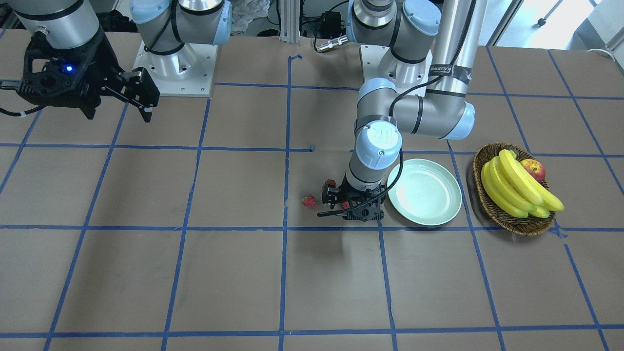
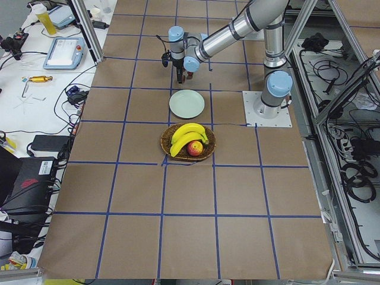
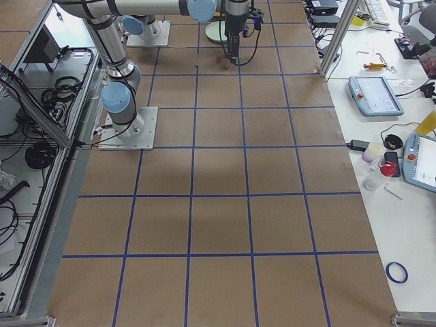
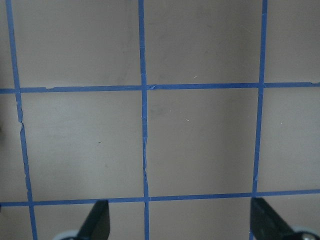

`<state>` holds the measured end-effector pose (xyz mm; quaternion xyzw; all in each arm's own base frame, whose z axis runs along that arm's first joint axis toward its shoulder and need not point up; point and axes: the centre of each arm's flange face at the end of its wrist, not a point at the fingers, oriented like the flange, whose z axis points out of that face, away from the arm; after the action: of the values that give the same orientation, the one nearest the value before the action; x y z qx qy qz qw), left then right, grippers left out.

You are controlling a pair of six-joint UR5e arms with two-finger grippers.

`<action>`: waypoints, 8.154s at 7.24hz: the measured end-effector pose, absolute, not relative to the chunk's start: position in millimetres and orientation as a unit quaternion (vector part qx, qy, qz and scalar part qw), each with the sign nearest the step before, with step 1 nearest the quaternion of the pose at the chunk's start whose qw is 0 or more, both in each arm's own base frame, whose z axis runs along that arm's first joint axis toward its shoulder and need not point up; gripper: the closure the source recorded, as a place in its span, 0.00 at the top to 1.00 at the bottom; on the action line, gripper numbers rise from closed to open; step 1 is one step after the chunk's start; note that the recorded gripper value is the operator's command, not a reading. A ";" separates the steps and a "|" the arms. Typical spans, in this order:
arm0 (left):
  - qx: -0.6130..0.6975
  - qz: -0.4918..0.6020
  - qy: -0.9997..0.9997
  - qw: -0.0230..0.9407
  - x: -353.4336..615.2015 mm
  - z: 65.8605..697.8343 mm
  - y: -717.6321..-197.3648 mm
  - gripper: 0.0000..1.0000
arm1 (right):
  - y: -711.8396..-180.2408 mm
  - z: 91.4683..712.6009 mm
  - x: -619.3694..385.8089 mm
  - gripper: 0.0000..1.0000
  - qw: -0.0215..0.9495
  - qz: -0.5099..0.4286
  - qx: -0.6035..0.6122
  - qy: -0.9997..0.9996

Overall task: Collect all strawberries into plate
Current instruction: 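Carry the strawberry onto the green plate and open the left gripper, then move the left gripper back and grasp the second strawberry, then place the second strawberry on the plate and release it, then reach the left gripper to the last strawberry and grasp it, then place the last strawberry on the plate and release it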

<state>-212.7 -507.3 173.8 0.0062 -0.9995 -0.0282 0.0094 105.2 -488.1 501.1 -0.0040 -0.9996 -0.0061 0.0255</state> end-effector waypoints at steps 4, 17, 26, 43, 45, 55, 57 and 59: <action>-0.006 -0.020 -0.999 -0.026 -210.3 183.4 -510.6 0.09 | -487.6 501.3 106.5 1.00 0.025 -0.006 -0.002 -1.000; -0.037 -0.024 -0.998 -0.038 -200.3 226.0 -500.6 1.00 | -487.5 500.1 108.7 1.00 0.025 -0.008 0.000 -1.000; -0.034 -0.018 -0.999 -0.004 -259.5 179.6 -458.4 0.02 | -487.5 499.2 109.1 1.00 0.025 -0.011 0.000 -1.000; 0.041 0.022 -0.999 0.007 -242.4 216.5 -496.1 0.94 | -488.1 497.9 110.3 1.00 0.025 -0.012 0.001 -1.000; 0.074 0.039 -0.996 0.026 -279.6 204.9 -503.6 0.93 | -487.7 497.9 110.4 1.00 0.025 -0.012 0.001 -1.000; 0.035 0.001 -0.999 -0.018 -304.4 181.8 -492.7 0.07 | -488.2 497.7 110.6 1.00 0.025 -0.012 0.002 -1.000; 0.025 -0.016 -0.999 -0.032 -281.9 192.0 -500.0 0.07 | -488.2 497.7 110.6 1.00 0.025 -0.012 0.002 -1.000; 0.006 -0.039 -0.998 -0.058 -205.0 210.3 -521.8 0.08 | -488.2 497.7 110.6 1.00 0.025 -0.012 0.002 -1.000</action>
<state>-205.0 -521.8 210.3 0.0061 -0.9975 -0.0393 -0.0581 110.6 -488.2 497.7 0.0016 -0.9996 -0.0121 0.0248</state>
